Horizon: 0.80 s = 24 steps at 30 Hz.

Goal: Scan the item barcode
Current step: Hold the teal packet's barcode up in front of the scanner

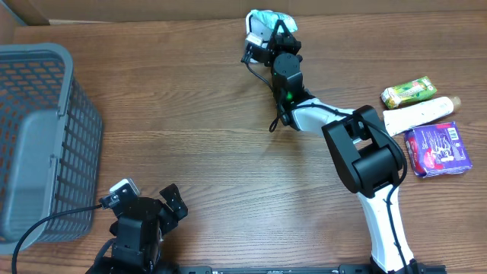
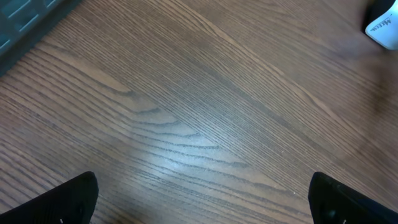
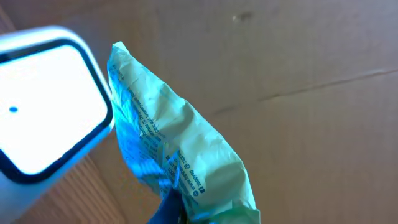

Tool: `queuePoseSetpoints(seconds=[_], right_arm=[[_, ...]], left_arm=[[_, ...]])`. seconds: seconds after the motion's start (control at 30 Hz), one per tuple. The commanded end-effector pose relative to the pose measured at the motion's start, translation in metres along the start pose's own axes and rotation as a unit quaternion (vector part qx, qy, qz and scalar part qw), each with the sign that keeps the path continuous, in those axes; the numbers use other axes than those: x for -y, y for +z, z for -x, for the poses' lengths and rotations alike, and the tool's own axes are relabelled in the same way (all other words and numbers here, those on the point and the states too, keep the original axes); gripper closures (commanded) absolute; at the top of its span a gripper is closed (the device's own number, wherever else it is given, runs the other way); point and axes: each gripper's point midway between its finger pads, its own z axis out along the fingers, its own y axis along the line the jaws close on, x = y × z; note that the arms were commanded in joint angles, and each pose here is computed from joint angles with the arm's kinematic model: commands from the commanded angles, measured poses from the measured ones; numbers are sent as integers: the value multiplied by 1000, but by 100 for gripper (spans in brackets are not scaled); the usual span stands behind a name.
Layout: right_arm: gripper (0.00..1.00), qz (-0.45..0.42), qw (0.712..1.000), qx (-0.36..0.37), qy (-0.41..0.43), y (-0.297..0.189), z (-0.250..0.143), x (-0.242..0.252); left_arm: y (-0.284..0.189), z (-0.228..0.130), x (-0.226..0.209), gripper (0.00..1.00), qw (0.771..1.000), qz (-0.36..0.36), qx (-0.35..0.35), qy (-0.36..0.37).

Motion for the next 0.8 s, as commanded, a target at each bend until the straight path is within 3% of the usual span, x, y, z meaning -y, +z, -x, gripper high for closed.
queuePoseSetpoints(seconds=[0.0,0.17,0.5,0.77], right_arm=[[96,5,1000,-1,-5,5,-3,1],[96,23,1000,4,-12,4,-2,-8],[96,-38,999,22,-20,3,8,22],[96,-33,999,30,-20,-1,18,18]], left_arm=[[0,0,-1,1,1000,1,2,-5],[0,0,-1,0,1000,1,2,-5],[0,0,-1,1,1000,1,2,-5],[0,0,-1,1,1000,1,2,-5]])
